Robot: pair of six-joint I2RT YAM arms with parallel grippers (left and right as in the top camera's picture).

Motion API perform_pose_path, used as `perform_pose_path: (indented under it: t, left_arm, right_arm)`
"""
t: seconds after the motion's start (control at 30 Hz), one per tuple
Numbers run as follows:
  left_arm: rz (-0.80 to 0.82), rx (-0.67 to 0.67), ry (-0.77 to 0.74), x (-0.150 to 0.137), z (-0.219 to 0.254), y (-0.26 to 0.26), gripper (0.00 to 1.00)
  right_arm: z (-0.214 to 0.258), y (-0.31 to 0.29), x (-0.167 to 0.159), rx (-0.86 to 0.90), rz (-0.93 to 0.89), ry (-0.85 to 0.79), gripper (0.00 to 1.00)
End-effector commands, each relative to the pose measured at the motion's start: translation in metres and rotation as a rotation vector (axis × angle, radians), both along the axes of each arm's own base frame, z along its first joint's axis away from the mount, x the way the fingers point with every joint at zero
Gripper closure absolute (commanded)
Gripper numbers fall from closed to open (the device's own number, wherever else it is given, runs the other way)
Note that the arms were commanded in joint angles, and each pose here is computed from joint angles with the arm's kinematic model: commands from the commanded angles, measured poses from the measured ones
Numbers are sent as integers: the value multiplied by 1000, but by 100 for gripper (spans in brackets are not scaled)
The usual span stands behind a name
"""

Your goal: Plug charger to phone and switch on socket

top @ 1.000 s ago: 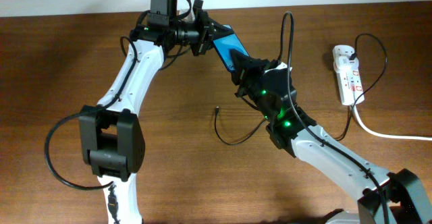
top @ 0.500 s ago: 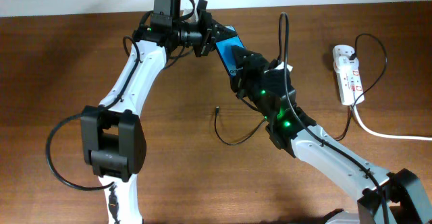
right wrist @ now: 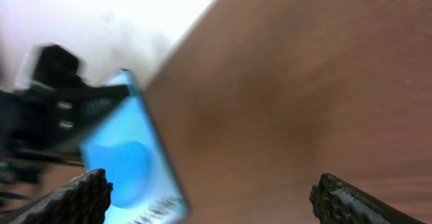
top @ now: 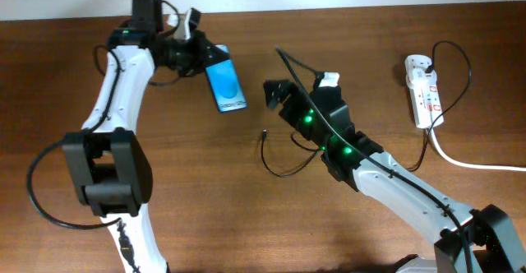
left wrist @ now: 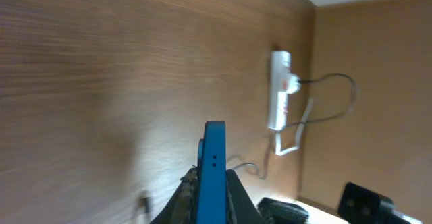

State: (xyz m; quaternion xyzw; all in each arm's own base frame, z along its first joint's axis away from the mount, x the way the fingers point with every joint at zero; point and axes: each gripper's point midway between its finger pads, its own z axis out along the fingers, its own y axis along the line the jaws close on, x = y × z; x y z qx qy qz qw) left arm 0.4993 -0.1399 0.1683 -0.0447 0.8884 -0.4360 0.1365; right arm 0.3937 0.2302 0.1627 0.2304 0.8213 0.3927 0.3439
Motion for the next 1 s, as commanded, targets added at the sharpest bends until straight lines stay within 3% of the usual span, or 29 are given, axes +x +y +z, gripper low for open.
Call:
perform_pose_path:
  t: [0.0, 0.13, 0.27, 0.37, 0.57, 0.6, 0.67, 0.73, 0.83, 0.97]
  left_arm:
    - [-8, 42, -63, 3, 4, 21, 100]
    - [-15, 42, -24, -7, 0, 32, 100]
    - [-76, -120, -34, -15, 22, 16, 100]
    - [-57, -147, -43, -13, 26, 28, 100]
    - [7, -147, -29, -9, 25, 58, 100]
    - [14, -142, -29, -9, 24, 61, 100]
    - [24, -137, -29, -8, 24, 66, 100]
    - [42, -100, -13, -8, 17, 70, 100]
    - [67, -43, 39, -13, 6, 76, 100]
    - [68, -40, 42, -13, 5, 76, 100]
  right_arm:
    - [-6, -2, -7, -175, 116, -61, 2]
    - [-15, 9, -23, -238, 269, -49, 2]
    - [3, 4, -32, -411, 385, 31, 2]
    - [20, 0, -32, -492, 457, 100, 2]
    - [-25, 5, -32, -416, 504, 268, 1]
    - [-32, 8, -34, -403, 522, 289, 3]
    - [-60, 17, -40, -367, 567, 371, 30]
    - [-89, 18, -45, -334, 549, 488, 46]
    - [-120, 28, -56, -277, 604, 585, 53]
    - [-145, 33, -56, -258, 621, 621, 55]
